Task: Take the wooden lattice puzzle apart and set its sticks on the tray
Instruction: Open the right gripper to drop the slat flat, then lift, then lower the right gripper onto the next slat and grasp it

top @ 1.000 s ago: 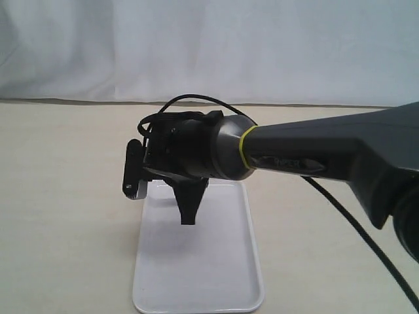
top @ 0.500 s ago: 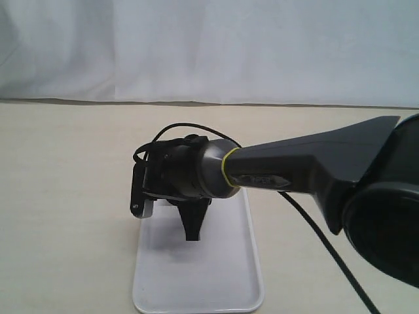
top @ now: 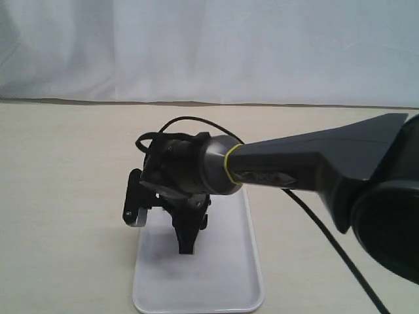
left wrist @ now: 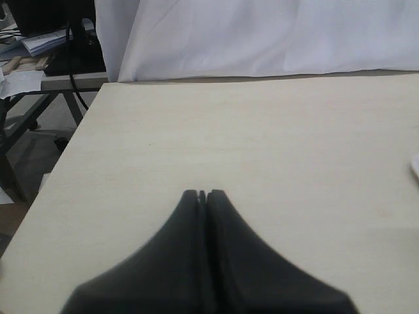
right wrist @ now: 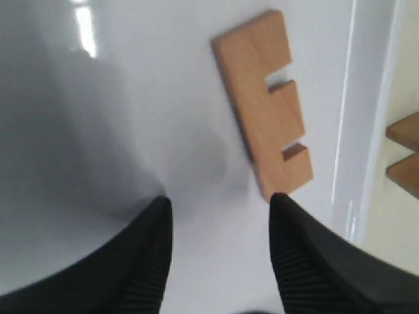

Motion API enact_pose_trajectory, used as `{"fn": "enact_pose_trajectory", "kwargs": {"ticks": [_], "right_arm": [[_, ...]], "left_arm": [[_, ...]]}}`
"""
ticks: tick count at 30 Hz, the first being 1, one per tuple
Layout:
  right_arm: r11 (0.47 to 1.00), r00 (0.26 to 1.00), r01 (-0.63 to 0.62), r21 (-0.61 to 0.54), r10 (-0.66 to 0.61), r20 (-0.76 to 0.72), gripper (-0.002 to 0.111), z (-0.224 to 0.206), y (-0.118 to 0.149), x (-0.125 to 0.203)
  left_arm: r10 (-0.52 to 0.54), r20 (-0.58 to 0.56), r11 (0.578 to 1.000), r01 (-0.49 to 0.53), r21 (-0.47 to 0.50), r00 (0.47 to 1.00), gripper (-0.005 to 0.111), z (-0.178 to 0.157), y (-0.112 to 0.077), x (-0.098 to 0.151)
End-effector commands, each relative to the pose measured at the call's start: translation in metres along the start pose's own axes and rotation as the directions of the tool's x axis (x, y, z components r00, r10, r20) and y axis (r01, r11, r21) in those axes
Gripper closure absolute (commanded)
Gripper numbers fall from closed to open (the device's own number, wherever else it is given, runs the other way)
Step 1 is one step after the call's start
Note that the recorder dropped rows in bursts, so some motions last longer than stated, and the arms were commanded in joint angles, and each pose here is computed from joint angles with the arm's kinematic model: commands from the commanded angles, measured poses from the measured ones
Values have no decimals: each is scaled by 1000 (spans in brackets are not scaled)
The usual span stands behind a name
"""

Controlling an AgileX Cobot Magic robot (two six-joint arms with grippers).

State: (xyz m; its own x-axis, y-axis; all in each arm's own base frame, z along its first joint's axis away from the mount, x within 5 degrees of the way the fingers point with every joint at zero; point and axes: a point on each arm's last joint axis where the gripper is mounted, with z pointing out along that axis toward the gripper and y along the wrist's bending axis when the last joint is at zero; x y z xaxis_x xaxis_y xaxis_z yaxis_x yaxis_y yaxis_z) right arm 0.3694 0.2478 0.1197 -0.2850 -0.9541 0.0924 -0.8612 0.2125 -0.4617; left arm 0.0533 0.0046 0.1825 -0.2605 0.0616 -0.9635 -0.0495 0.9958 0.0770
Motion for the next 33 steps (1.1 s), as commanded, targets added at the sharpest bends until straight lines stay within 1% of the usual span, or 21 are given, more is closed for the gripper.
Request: {"fn": "enact_pose_trajectory", "kwargs": {"ticks": [1, 4, 5, 6, 7, 8, 9, 12, 14, 18, 21, 23, 28, 33], "right_arm": [[999, 995, 0, -52, 5, 99, 59, -38, -11, 4], [998, 985, -56, -37, 61, 163, 59, -64, -35, 21], [993, 974, -107, -55, 115, 193, 59, -69, -49, 32], [987, 965, -144, -70, 156, 209, 59, -69, -57, 39], [974, 947, -196, -111, 217, 238, 59, -66, -73, 54], [958, 923, -233, -169, 272, 271, 59, -60, -83, 65], [946, 905, -260, -196, 309, 293, 59, -55, -91, 74], [884, 812, -393, -253, 463, 356, 59, -35, -123, 106], [866, 797, -422, -268, 495, 346, 59, -23, -143, 114], [877, 821, -406, -255, 473, 320, 59, -3, -163, 110], [903, 848, -376, -209, 426, 315, 59, 12, -177, 104], [921, 873, -342, -188, 386, 299, 59, 26, -182, 99], [956, 931, -234, -177, 273, 244, 59, 63, -181, 94], [971, 945, -168, -171, 208, 252, 59, 84, -177, 88]], "left_arm": [[-2, 16, 1000, 2, 0, 1000, 107, 0, 0, -1], [-2, 16, 1000, 2, 0, 1000, 107, 0, 0, -1], [-2, 16, 1000, 2, 0, 1000, 107, 0, 0, -1], [-2, 16, 1000, 2, 0, 1000, 107, 0, 0, -1], [-2, 16, 1000, 2, 0, 1000, 107, 0, 0, -1], [-2, 16, 1000, 2, 0, 1000, 107, 0, 0, -1], [-2, 16, 1000, 2, 0, 1000, 107, 0, 0, -1], [-2, 16, 1000, 2, 0, 1000, 107, 0, 0, -1], [-2, 16, 1000, 2, 0, 1000, 107, 0, 0, -1], [-2, 16, 1000, 2, 0, 1000, 107, 0, 0, -1], [-2, 16, 1000, 2, 0, 1000, 107, 0, 0, -1], [-2, 16, 1000, 2, 0, 1000, 107, 0, 0, -1], [-2, 16, 1000, 2, 0, 1000, 107, 0, 0, -1], [-2, 16, 1000, 2, 0, 1000, 107, 0, 0, -1]]}}
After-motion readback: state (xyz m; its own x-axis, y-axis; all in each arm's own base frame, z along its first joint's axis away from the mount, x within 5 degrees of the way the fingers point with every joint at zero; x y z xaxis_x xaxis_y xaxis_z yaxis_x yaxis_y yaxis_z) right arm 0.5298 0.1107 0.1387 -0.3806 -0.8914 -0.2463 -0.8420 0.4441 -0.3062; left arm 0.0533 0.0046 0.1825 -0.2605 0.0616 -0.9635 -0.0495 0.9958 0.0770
